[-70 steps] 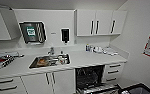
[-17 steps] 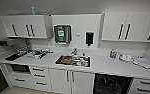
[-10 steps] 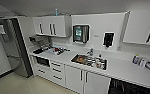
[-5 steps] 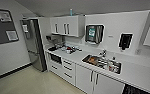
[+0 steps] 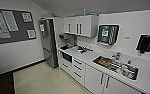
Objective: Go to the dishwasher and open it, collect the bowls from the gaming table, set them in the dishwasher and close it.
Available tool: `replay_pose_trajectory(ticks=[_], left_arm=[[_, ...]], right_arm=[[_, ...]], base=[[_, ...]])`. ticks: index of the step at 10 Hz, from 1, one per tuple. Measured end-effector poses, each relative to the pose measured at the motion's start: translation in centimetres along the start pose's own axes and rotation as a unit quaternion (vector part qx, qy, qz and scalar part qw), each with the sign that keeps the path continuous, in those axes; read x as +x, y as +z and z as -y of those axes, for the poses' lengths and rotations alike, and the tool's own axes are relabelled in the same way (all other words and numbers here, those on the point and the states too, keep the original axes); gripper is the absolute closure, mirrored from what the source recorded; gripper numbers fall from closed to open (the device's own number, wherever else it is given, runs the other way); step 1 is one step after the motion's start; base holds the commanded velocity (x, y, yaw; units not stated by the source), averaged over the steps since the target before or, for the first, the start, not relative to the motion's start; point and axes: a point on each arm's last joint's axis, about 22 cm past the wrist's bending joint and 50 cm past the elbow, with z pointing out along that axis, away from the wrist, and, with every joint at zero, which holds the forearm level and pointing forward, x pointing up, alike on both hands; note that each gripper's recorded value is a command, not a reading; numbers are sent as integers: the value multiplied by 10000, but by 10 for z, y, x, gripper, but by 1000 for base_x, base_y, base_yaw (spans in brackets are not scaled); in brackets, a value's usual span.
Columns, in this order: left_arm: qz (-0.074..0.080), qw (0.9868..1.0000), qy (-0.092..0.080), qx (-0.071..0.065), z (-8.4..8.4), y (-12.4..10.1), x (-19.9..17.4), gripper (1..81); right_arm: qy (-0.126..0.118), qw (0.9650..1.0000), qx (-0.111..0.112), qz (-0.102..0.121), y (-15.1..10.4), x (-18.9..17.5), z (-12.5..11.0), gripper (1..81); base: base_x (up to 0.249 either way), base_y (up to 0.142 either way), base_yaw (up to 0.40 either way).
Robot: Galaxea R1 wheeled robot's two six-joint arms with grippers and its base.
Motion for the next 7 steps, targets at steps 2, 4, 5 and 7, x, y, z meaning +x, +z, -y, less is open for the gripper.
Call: replay_pose_trajectory(ticks=[2, 4, 5, 7], left_arm=[[-1, 10000, -1, 2, 0, 0, 0, 10], [3, 10000, -7, -28, -6, 2, 0, 10], [0, 10000, -9, -31, -7, 2, 0, 10], [-3, 10000, -13, -22, -6, 2, 0, 10]], right_arm=[[0, 10000, 0, -2, 0, 0, 0, 10], [-1, 10000, -2, -4, 0, 0, 0, 10], [0, 10000, -3, 4, 0, 0, 0, 10], [0, 10000, -2, 0, 0, 0, 0, 10]], base=[[0, 0, 369], [0, 0, 369], [0, 0, 369], [0, 0, 369]])
